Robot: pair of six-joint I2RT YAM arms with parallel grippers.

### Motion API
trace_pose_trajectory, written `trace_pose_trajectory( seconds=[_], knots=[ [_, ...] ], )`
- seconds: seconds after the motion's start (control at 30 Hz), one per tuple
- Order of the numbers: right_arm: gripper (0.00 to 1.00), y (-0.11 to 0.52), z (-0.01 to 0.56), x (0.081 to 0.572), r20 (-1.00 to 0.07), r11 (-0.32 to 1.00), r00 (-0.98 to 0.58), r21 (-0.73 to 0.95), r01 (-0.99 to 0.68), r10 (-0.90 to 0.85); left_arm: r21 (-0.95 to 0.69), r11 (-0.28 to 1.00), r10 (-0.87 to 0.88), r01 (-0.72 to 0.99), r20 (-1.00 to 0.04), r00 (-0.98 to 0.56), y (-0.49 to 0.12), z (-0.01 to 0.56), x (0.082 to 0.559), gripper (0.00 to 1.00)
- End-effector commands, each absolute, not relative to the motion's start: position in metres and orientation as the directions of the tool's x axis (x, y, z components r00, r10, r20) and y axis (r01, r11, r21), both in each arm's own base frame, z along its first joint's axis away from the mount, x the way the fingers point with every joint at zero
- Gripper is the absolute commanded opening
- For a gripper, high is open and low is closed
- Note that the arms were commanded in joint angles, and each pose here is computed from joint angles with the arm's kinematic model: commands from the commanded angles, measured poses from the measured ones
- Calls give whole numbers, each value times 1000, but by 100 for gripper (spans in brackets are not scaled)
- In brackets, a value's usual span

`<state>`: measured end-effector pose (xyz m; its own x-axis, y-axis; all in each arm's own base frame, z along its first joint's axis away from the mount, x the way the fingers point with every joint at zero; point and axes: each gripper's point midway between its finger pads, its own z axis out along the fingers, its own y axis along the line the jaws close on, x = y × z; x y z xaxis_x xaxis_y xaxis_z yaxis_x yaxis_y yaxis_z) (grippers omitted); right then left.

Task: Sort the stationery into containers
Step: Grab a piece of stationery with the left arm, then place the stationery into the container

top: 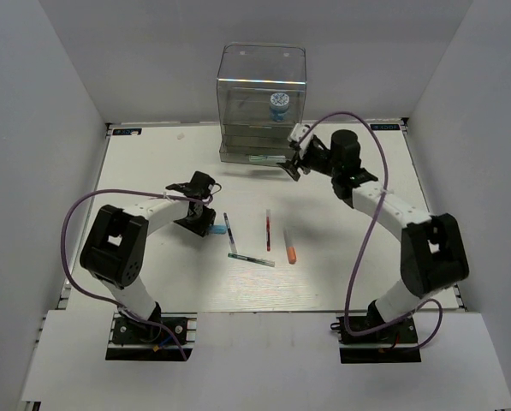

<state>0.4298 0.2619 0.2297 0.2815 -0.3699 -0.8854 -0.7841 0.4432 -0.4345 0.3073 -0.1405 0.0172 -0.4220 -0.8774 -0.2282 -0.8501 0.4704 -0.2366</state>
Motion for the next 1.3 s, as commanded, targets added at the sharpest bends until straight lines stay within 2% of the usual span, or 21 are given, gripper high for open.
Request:
trace_pose_trajectory(
  seconds=[0.0, 0.17, 0.2, 0.23, 0.33, 0.43, 0.5, 0.53, 0.63, 0.67, 0.77, 1.03, 1.27],
  knots=[
    [78, 256, 224, 384, -942, 417, 194, -297, -859, -273, -134, 476, -872, -869, -199, -447, -137, -4, 291, 43],
    [78, 244, 206, 354, -953, 403, 118, -227, -887, -278, -113, 485, -867, -867, -190, -460, -137, -7, 287, 24],
    [80, 244, 204, 350, -954, 399, 106, -217, -891, -282, -150, 495, -864, -856, -195, -465, -140, 2, 294, 22],
    [90, 239, 192, 345, -953, 396, 60, -180, -900, -297, -159, 506, -858, -848, -198, -475, -140, 5, 294, 17],
    [90, 237, 181, 325, -949, 349, 38, -151, -925, -312, -261, 524, -849, -810, -237, -473, -145, 38, 316, 9],
    [90, 233, 161, 307, -939, 320, -17, -99, -942, -342, -402, 526, -850, -749, -267, -454, -155, 83, 343, 5],
    [88, 228, 147, 302, -930, 332, -53, -77, -940, -364, -483, 527, -850, -699, -276, -450, -164, 109, 360, 3],
    [80, 227, 143, 300, -927, 335, -61, -72, -939, -370, -547, 520, -852, -656, -275, -445, -173, 130, 373, 3],
    [65, 223, 133, 296, -915, 338, -97, -46, -940, -392, -647, 490, -860, -584, -247, -447, -192, 157, 395, 2],
    [56, 222, 126, 291, -906, 337, -125, -21, -941, -404, -679, 478, -862, -557, -239, -448, -199, 169, 404, 2],
    [47, 220, 114, 283, -888, 336, -167, 15, -942, -428, -737, 454, -863, -501, -224, -453, -217, 184, 431, 1],
    [51, 209, 98, 272, -861, 363, -208, 30, -931, -464, -843, 330, -908, -424, -160, -388, -252, 208, 508, 1],
    [58, 204, 93, 265, -852, 383, -237, 47, -922, -467, -834, 266, -931, -483, -92, -354, -266, 179, 539, 1]
  ],
)
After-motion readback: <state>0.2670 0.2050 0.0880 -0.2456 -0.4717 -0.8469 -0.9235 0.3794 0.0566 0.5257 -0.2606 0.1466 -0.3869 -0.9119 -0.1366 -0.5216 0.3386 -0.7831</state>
